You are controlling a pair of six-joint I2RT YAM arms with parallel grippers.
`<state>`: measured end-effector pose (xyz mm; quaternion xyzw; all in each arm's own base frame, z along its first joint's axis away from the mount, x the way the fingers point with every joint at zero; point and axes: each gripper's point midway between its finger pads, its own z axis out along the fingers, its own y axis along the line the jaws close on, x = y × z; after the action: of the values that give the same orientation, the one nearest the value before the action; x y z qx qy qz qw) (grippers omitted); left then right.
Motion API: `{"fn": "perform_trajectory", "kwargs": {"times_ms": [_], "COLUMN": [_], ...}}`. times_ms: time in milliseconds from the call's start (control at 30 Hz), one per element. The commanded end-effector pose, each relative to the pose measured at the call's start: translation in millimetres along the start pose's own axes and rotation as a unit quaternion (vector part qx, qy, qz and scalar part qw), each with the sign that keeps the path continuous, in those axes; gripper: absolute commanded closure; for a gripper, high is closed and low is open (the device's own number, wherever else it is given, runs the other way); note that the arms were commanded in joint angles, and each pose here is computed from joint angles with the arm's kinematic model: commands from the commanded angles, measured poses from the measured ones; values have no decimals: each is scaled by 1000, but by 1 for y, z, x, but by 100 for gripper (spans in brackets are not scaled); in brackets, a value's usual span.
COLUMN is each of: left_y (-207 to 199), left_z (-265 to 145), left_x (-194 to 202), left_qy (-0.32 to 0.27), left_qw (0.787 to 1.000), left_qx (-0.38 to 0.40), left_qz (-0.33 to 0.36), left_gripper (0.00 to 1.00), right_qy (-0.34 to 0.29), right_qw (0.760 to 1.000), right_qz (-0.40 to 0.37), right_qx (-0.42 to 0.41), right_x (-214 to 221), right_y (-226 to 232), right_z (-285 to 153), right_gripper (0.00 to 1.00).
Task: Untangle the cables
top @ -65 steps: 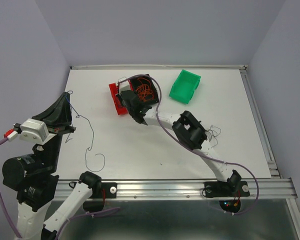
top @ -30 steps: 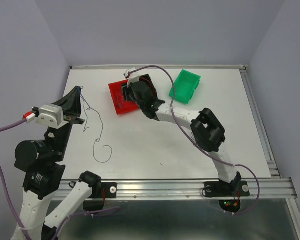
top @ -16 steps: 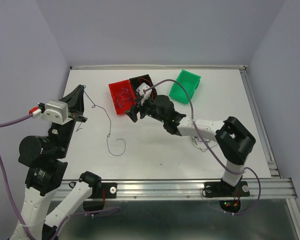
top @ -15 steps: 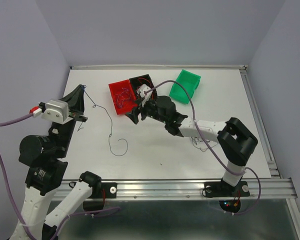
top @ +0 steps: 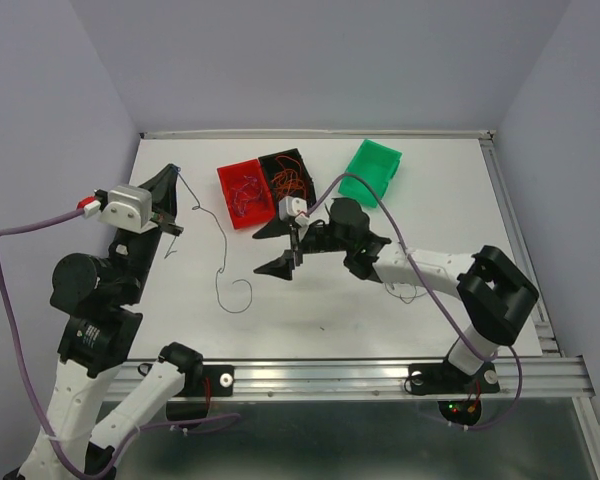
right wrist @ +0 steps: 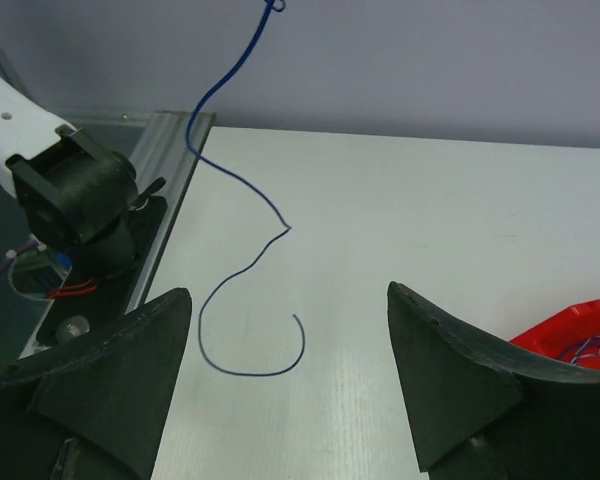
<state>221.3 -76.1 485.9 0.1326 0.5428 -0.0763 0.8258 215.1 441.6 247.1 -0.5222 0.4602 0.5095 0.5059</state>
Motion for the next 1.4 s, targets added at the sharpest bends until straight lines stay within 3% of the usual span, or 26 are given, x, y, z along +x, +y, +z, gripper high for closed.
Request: {"fn": "perform_trajectory", "kwargs": {"times_ms": [0,267,467,633,767,800,867,1033,1200,1300,1367], "left_y": [0,0,1,1,0,0,-1,-3,-4,-5,-5], "left_z": [6,10,9,9,9,10,11,12,12,13,13], "left_x": [-11,-5,-7,-5,-6,-4,-4,-2,0,3,3], "left_qy": [-24,-16,-19,-17,-17,-16,-15,-12,-10,-7,-6], "left_qw": [1000,1000,1000,1000,1000,1000,1000,1000,1000,1000,1000], "left_qx": [0,-3,-5,-4,-3,-1,0,4,6,8,9], "left_qz": [2,3,4,4,4,4,4,3,4,3,5], "left_gripper": [100,100,100,100,100,100,100,100,100,100,100], "right_qy": [-25,-42,-84,-126,-143,-148,-151,-159,-168,-174,-178], "right_qw": [998,998,992,982,977,976,975,967,969,969,967], "right_qz": [-25,-42,-54,-55,-52,-52,-54,-44,-46,-43,-41], "right_qx": [-57,5,81,130,150,152,154,192,173,171,180], "right_x": [-11,-17,-25,-34,-43,-46,-48,-51,-54,-57,-60], "right_y": [21,20,4,-8,-10,-10,-8,-21,-13,-11,-14], "right_z": [16,69,84,77,67,65,62,56,57,55,52], "right_gripper": [16,17,23,44,77,79,74,74,49,53,71]}}
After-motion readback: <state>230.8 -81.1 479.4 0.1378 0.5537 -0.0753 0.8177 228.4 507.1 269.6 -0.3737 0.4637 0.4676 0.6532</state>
